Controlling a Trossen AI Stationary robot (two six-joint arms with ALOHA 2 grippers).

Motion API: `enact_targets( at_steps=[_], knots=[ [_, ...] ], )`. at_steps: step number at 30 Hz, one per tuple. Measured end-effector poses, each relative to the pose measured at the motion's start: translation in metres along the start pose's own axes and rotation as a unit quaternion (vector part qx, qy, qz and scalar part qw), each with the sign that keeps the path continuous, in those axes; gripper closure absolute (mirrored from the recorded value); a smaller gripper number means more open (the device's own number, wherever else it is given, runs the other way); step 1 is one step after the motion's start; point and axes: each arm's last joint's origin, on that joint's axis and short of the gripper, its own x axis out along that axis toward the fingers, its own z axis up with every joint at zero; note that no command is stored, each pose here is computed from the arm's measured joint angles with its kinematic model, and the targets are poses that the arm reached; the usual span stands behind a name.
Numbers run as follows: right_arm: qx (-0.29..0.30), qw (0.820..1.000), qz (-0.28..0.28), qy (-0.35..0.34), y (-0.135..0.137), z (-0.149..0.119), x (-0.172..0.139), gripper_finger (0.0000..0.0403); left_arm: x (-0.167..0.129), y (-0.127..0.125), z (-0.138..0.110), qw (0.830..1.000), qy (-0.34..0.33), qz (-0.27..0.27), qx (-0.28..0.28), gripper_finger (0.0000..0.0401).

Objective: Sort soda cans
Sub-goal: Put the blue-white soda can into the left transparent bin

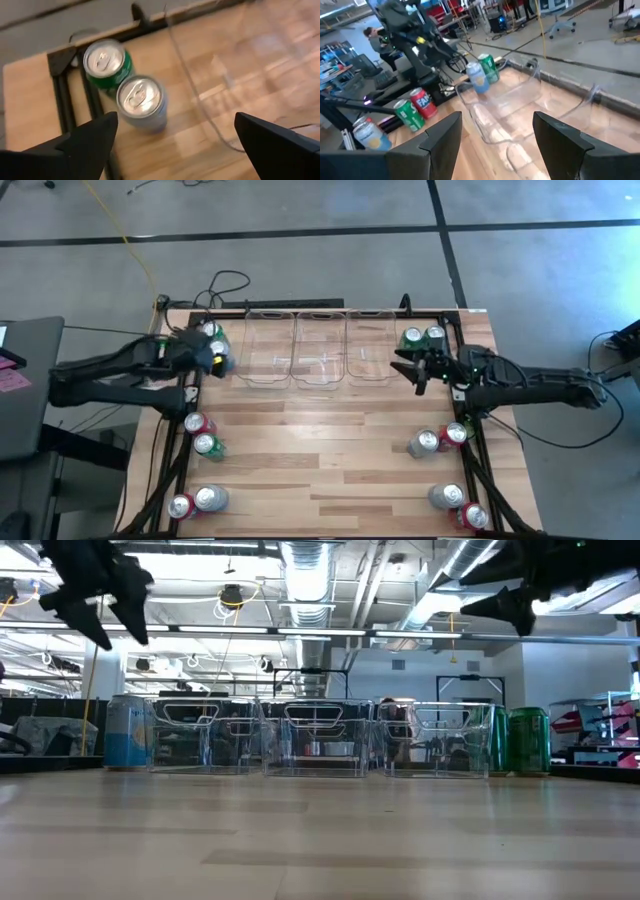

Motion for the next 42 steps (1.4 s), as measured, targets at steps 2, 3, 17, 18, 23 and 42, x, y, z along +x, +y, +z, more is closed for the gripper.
enact_targets(
  at_steps=[2, 3, 17, 18, 23, 42],
  knots=[
    [-0.003, 1.0, -0.001, -0.004, 0.001, 0.003, 0.0, 0.0138, 0.01, -0.001, 0.004, 0.999, 0.029, 0.023, 0.002, 0.0001],
    [-0.01, 1.0, -0.002, -0.004, 0.001, 0.004, 0.0, 0.0138, 0.015, -0.001, 0.006, 0.999, 0.039, 0.036, 0.002, 0.0001],
    [-0.032, 0.999, -0.02, 0.039, -0.002, -0.002, 0.001, 0.0138, 0.074, 0.008, 0.03, 0.99, 0.12, 0.076, -0.005, 0.0001],
    [-0.033, 0.998, -0.02, 0.041, -0.002, -0.003, 0.0, 0.0138, 0.078, 0.01, 0.031, 0.988, 0.129, 0.085, -0.004, 0.0001],
    [-0.024, 0.998, -0.026, 0.053, -0.003, -0.005, 0.0, 0.0138, 0.091, 0.017, 0.034, 0.983, 0.154, 0.102, -0.002, 0.0001],
    [-0.013, 0.997, -0.034, 0.071, -0.004, -0.008, 0.0, 0.0138, 0.139, 0.019, 0.014, 0.977, 0.205, 0.059, 0.023, 0.0022]
  ],
)
